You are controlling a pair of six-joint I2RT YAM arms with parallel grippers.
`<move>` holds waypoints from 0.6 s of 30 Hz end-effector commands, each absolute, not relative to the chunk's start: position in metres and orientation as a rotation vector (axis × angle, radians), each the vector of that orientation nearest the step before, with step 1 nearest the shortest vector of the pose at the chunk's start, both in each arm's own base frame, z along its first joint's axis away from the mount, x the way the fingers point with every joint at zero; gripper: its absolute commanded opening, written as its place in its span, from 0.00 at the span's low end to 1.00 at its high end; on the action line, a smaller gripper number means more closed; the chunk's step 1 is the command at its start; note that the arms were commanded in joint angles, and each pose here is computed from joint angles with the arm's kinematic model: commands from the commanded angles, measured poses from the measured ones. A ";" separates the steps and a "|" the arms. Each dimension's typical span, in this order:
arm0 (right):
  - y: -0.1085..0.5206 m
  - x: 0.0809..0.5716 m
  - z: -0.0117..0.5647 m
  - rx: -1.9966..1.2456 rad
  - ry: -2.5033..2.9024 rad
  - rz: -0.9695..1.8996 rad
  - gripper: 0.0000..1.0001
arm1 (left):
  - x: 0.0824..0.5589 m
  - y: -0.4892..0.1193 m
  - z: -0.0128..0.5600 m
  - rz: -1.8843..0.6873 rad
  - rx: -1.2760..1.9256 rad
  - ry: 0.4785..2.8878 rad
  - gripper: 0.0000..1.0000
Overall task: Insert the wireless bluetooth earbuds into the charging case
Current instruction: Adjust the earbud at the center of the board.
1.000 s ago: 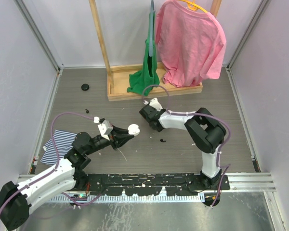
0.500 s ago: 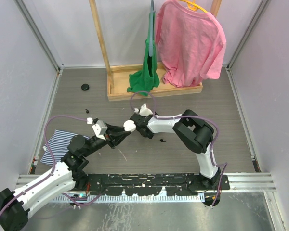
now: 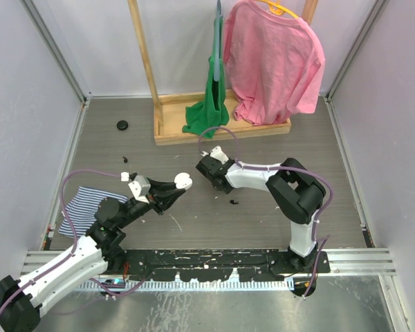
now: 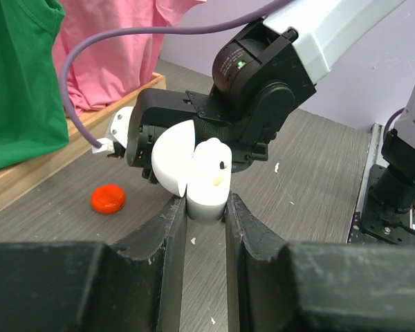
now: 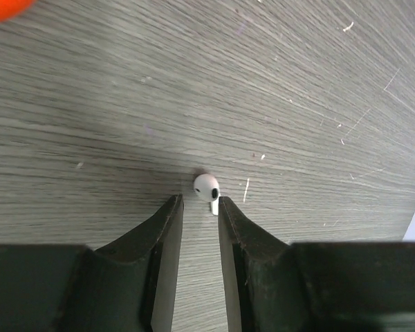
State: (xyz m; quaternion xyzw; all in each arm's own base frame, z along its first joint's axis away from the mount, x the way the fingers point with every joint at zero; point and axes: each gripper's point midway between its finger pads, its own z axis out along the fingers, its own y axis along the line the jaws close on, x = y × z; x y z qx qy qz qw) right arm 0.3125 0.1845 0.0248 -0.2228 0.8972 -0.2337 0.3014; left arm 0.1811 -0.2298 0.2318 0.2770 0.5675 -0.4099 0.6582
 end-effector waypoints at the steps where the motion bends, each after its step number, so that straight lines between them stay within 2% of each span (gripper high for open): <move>1: 0.182 0.317 0.034 -0.560 2.383 -0.549 0.33 | 0.182 -0.225 0.249 -0.915 0.595 1.216 0.05; 18: 0.181 0.331 0.034 -0.534 2.405 -0.379 0.29 | 0.182 -0.221 0.251 -0.903 0.577 1.203 0.05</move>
